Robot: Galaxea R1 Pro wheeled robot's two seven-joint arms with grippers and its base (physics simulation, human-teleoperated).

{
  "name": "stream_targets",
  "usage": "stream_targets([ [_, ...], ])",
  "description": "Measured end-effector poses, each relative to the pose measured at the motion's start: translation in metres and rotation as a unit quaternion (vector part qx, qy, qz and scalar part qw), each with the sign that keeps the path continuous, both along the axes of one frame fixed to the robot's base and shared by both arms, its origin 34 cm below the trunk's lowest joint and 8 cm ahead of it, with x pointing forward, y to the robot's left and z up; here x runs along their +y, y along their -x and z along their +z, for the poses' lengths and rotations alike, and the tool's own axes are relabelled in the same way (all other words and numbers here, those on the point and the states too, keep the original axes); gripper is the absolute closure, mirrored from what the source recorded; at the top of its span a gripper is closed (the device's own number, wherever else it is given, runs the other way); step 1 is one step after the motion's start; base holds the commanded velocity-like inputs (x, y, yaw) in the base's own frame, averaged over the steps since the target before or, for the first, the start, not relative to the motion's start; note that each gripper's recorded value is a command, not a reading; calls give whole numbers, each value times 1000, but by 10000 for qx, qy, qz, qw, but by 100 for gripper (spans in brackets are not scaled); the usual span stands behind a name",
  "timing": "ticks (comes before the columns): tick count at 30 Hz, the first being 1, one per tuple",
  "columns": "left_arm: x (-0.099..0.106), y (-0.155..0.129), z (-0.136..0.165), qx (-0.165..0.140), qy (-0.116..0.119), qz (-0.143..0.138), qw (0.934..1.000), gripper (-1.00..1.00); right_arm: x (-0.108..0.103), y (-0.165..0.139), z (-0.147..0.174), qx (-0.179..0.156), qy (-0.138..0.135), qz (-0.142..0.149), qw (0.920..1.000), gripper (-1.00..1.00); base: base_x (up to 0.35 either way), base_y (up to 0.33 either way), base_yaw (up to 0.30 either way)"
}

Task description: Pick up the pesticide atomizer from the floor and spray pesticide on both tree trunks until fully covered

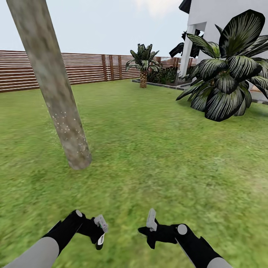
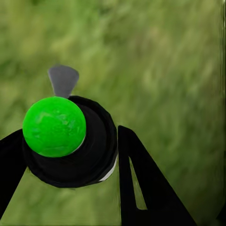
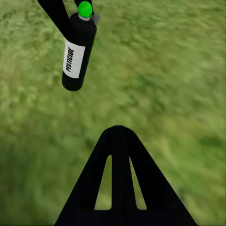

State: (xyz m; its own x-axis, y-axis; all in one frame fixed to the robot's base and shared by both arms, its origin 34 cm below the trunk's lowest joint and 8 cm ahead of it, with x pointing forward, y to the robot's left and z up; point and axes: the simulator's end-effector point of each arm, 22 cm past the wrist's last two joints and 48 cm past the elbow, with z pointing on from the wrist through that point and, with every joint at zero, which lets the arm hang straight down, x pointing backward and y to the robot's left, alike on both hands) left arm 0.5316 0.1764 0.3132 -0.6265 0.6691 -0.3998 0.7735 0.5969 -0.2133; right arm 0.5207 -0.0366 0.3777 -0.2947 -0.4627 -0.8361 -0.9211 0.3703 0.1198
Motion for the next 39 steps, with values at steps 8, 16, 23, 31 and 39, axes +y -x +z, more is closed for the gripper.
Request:
stream_targets([
  [8, -57, 8, 3, -20, 148, -416, 9990, 100, 18, 13, 2, 34, -22, 331, 9994, 100, 0, 0, 0],
  [16, -103, 16, 10, -25, 398, -620, 9973, 100, 18, 6, 6, -24, -18, 328, 9995, 100, 0, 0, 0],
  [23, -125, 35, 13, 72, 526, -1126, 9922, 100, 18, 6, 6, -24, -18, 328, 9995, 100, 0, 0, 0],
  [31, -136, 43, 17, 11, 720, -1481, 9863, 100, 18, 6, 6, -26, -18, 330, 9995, 100, 0, 0, 0],
  [39, -148, 46, 22, -9, 847, -1557, 9842, 100, 18, 6, 6, -24, -18, 331, 9994, 100, 0, 0, 0],
])
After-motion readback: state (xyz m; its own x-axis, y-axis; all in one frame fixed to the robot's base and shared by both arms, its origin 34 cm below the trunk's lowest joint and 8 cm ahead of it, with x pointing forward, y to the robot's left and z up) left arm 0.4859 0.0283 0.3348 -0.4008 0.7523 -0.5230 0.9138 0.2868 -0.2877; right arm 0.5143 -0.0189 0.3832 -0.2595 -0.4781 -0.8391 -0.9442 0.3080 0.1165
